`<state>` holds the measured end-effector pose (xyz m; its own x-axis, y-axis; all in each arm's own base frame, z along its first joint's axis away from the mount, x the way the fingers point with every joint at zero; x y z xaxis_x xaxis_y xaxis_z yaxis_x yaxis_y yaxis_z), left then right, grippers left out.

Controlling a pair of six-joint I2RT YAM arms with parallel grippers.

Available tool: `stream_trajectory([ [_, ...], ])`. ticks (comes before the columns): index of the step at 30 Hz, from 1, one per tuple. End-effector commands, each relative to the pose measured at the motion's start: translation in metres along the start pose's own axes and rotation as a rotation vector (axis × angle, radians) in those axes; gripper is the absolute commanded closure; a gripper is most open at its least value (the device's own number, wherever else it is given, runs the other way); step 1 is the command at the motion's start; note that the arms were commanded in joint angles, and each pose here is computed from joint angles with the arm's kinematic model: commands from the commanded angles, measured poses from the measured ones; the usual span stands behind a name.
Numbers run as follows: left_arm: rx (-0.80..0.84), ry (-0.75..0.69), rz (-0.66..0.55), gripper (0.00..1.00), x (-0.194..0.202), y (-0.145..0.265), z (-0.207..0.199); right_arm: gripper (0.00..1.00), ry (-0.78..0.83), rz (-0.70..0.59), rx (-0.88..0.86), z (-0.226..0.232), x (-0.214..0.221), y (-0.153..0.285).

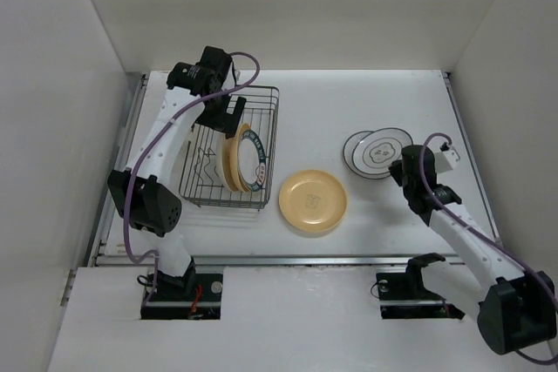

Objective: Unload the plates from the dish rack

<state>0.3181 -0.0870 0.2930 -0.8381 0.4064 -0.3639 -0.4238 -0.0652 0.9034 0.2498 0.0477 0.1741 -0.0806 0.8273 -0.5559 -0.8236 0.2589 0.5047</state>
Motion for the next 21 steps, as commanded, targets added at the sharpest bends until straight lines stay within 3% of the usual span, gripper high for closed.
stream_trajectory([
  [1,-0.029,-0.010,0.010,0.00,0.006,0.006,0.004,1.00,-0.082,-0.085,-0.017,0.009,-0.012,-0.018],
  [4,-0.029,-0.010,0.010,0.00,0.008,0.007,0.004,1.00,-0.063,-0.035,0.018,0.004,-0.003,-0.035],
  [6,-0.030,-0.008,0.002,0.00,0.011,0.011,0.004,0.93,-0.035,0.016,0.040,0.003,0.001,-0.045],
  [8,-0.030,-0.018,0.007,0.00,0.014,0.011,0.004,0.73,-0.006,0.062,0.043,0.004,0.007,-0.050],
  [9,-0.030,-0.018,0.007,0.00,0.014,0.011,0.004,0.52,0.007,0.094,0.041,0.006,0.011,-0.051],
  [12,-0.028,-0.021,0.019,0.00,0.016,0.009,0.004,0.26,0.040,0.137,0.081,-0.001,0.019,-0.056],
  [21,0.002,-0.039,0.015,0.00,0.018,0.010,0.001,0.22,0.124,0.141,0.163,-0.003,0.017,-0.063],
])
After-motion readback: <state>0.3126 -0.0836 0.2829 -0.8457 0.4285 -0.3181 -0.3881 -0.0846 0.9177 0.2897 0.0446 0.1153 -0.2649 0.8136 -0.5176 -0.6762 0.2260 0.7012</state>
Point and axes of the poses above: each gripper's point midway between its finger pads, its own y axis back along the fingers, its own z axis along the line the jaws close on, x = y × z, the point moved 7 cm from there along y, back along the fingers, and after that the axes turned 6 degrees about -y, right-handed, at the moved point
